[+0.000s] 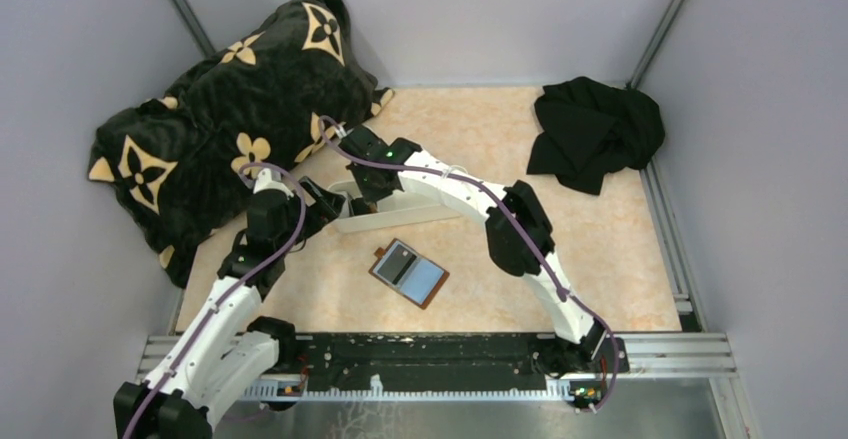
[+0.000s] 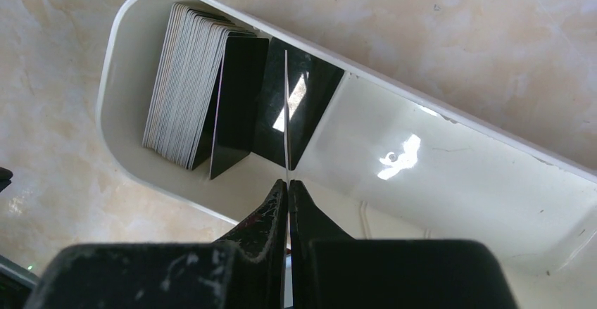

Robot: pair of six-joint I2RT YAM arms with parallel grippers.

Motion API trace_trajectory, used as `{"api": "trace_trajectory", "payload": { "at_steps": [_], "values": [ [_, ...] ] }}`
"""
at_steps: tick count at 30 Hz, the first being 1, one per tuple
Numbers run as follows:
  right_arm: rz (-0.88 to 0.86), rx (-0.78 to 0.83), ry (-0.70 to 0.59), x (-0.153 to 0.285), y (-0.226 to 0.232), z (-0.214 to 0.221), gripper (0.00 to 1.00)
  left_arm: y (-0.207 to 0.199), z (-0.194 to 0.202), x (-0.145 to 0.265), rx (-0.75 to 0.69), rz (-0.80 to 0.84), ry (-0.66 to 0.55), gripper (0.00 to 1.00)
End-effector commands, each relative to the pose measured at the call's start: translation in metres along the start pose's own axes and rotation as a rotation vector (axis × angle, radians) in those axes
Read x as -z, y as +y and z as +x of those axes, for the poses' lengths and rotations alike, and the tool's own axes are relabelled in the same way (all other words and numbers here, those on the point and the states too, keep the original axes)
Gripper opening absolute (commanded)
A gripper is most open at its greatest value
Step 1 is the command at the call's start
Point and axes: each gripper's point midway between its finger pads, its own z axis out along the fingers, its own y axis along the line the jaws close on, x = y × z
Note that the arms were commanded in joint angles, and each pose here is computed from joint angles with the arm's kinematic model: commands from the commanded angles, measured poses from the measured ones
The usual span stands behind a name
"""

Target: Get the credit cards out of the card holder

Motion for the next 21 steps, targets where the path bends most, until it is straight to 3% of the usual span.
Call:
{"api": "trace_trajectory", "payload": {
  "at_steps": [1, 12, 21],
  "values": [
    [-0.018, 0.017, -0.041, 0.013, 0.010, -0.016, 0.00, 0.005, -0.001, -0.002, 0.005, -0.027, -0.005, 0.93],
    [0.003, 0.034, -0.005, 0.000, 0.016, -0.005, 0.00, 0.018, 0.015, -0.007, 0.048, -0.058, 0.029, 0.89],
    [0.078, -0.022, -0.068, 0.037, -0.019, 0.009, 0.00, 0.009, 0.001, -0.006, 0.061, -0.029, -0.029, 0.87]
  ]
}}
